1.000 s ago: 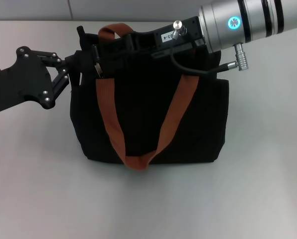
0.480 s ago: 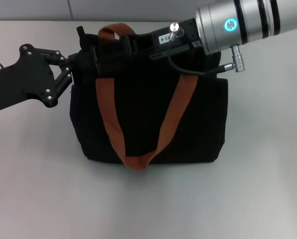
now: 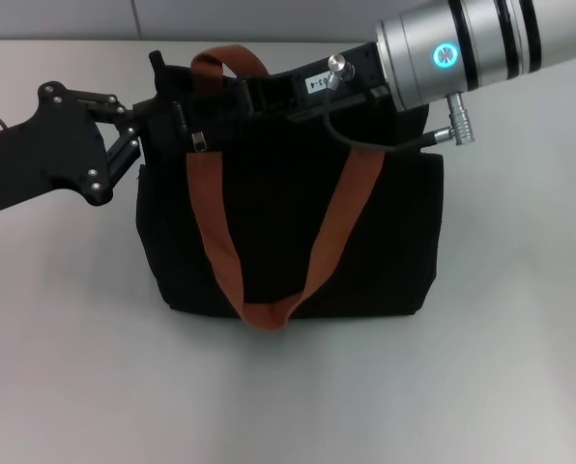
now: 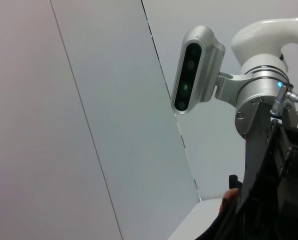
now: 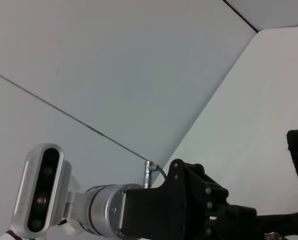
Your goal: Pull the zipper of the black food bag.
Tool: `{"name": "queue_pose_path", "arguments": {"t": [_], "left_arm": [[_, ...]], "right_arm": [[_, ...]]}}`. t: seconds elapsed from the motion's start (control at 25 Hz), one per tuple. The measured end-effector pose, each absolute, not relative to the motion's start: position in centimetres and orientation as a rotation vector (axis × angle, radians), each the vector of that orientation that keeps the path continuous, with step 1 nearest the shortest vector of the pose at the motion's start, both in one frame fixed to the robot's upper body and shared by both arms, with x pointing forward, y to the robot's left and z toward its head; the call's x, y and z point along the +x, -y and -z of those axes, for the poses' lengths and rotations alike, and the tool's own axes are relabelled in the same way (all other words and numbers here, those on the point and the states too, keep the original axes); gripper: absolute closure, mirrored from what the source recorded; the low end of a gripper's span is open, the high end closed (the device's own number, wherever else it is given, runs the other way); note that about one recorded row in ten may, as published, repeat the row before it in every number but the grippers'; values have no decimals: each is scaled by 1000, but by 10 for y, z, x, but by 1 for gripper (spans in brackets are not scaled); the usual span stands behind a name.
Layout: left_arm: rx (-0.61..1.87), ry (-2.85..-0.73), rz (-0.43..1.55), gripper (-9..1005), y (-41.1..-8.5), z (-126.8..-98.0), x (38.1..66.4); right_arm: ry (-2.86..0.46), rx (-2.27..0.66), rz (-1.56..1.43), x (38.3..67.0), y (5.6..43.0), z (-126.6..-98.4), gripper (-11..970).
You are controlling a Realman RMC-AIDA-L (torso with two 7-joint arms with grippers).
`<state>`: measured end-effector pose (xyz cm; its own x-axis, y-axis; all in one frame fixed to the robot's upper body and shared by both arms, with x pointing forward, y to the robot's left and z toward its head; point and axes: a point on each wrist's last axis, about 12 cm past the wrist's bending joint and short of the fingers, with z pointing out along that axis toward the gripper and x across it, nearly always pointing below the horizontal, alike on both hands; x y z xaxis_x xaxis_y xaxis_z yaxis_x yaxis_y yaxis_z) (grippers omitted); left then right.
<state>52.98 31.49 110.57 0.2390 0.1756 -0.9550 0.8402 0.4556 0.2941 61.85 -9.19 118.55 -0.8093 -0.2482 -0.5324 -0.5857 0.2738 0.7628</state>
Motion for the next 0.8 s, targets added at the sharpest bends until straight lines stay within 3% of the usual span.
{"name": "queue_pose_path", "arguments": {"t": [0.64,0.8], "left_arm": [[1032,-1272,598,972,-315,-1105,527],[1034,-1269,600,972,-315,-1106,528]], "right_arm": [[-2225,-772,-1504,622,94,-1185,157],[-2230,-779,-1494,622,92,-1184,311]]}}
